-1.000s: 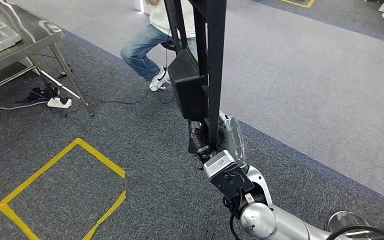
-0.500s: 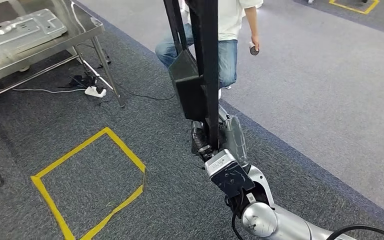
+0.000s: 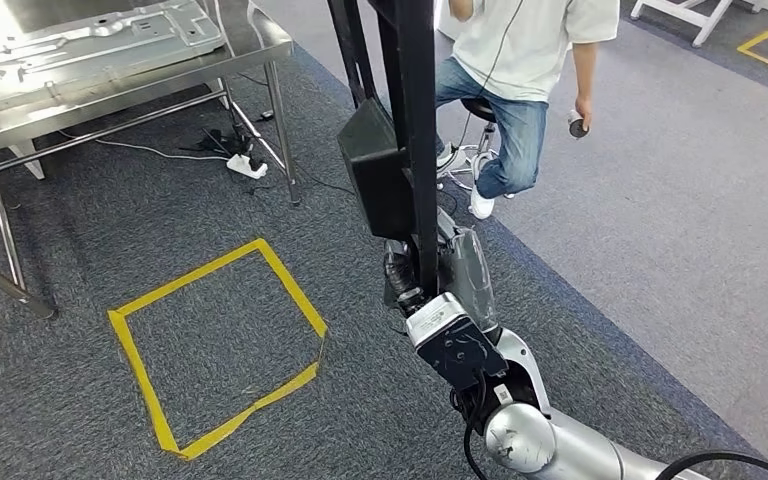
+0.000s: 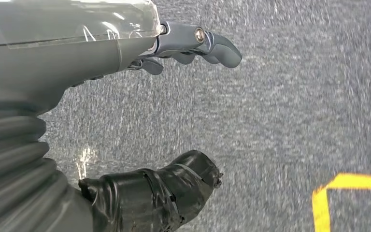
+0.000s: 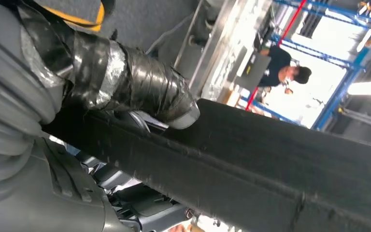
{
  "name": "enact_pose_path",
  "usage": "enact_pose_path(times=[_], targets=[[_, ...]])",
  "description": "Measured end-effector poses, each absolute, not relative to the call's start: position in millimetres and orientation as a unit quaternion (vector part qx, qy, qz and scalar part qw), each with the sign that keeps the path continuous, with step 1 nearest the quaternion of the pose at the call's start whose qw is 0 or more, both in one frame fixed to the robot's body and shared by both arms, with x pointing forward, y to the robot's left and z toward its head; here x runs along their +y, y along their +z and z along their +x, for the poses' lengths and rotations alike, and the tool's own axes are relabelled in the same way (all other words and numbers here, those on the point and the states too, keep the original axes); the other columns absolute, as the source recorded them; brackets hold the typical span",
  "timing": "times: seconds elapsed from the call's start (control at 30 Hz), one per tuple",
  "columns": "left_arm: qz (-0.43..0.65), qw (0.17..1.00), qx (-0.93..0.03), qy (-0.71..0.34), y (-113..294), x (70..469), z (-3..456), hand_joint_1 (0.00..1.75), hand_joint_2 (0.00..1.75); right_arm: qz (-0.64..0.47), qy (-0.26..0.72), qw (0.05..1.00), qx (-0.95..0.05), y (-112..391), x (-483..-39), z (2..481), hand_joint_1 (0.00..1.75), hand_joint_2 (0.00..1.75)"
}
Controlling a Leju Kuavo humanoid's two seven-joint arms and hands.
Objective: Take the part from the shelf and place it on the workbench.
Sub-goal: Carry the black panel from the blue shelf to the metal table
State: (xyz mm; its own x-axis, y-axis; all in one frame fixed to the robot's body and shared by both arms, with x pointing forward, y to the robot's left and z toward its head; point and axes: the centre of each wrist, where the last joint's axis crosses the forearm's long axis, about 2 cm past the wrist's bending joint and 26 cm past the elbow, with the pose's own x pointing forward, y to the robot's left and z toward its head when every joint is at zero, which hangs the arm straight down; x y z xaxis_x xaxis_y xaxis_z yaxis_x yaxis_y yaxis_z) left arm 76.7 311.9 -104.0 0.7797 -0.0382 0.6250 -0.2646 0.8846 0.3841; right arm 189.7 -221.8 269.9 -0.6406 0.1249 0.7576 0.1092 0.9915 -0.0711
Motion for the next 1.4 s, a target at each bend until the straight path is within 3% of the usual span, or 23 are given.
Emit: enact_pose_path(times=[0.33, 0.73, 1.4], targets=[[0.205, 0.918, -0.334, 0.068, -104.8, 310.6, 75.2, 0.00, 1.75, -0.082, 0.028, 0.457, -0.885, 272.0, -233.0, 194.8, 1.75, 1.75], [0.186, 0.920, -0.337, 0.071, -104.6, 310.8, 77.9, 0.00, 1.75, -0.213, 0.077, 0.429, -0.875, 298.4, -255.3, 198.2, 1.75, 1.75], [0.182, 0.923, -0.332, 0.073, -105.2, 310.3, 75.1, 0.00, 1.75, -0.295, 0.091, 0.390, -0.868, 322.4, -282.3, 189.2, 1.75, 1.75]])
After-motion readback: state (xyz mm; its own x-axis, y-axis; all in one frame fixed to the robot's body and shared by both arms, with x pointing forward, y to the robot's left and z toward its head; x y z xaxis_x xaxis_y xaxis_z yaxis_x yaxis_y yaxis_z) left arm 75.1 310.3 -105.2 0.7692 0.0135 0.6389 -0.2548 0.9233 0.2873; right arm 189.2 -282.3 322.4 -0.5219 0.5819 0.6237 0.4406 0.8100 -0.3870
